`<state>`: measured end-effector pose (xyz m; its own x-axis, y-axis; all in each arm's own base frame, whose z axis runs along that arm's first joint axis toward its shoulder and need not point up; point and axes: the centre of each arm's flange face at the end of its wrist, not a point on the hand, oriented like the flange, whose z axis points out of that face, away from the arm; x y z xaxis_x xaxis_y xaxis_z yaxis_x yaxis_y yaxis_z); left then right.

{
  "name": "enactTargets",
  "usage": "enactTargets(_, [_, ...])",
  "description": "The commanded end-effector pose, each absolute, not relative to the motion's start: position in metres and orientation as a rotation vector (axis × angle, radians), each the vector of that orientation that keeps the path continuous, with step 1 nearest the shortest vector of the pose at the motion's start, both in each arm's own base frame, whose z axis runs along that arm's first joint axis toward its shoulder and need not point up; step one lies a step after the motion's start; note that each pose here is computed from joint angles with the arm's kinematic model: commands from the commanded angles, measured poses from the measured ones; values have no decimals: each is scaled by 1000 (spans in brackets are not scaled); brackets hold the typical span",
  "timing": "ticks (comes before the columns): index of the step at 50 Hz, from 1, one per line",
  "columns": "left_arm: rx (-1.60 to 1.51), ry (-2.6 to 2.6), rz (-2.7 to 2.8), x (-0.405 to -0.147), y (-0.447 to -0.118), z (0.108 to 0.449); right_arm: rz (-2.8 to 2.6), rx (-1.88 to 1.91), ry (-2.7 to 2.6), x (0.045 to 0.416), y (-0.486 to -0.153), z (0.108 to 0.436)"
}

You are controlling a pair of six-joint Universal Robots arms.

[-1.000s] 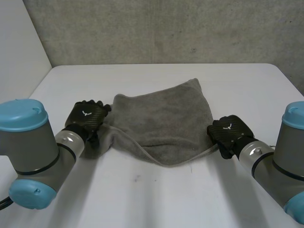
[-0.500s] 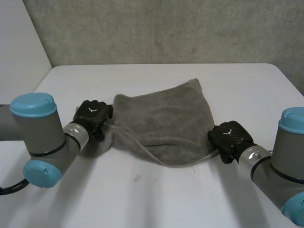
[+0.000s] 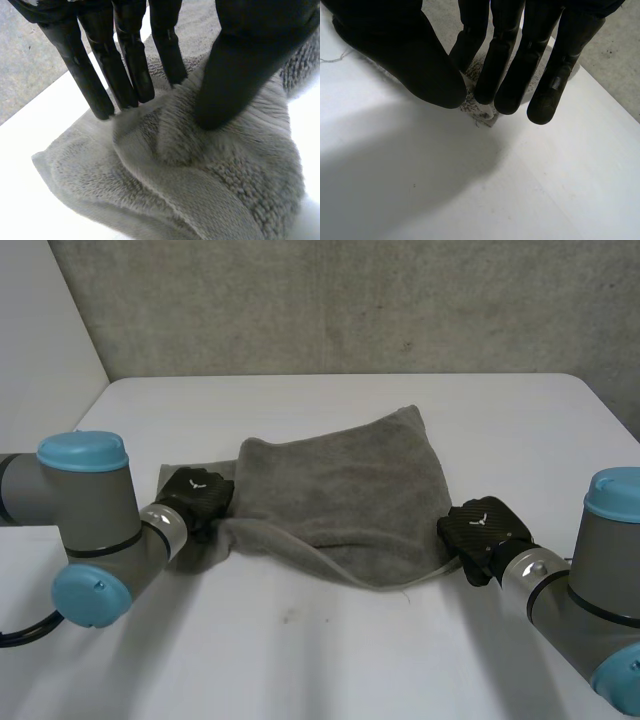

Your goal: Fold the towel.

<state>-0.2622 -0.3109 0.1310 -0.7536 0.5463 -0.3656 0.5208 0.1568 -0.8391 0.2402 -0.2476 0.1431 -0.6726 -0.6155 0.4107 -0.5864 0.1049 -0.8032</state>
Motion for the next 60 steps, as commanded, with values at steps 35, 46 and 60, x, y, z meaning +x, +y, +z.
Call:
enactTargets(35, [-727, -1931, 2297, -237, -253, 336, -2170, -1091, 1989, 233, -246, 379])
enactTargets(46, [-805, -2260, 1957, -247, -298, 238, -1740, -1121, 2249, 254, -295, 269])
enactTargets(60, [-823, -2403, 1800, -238, -289, 198, -1284, -1091, 2289, 258, -273, 187])
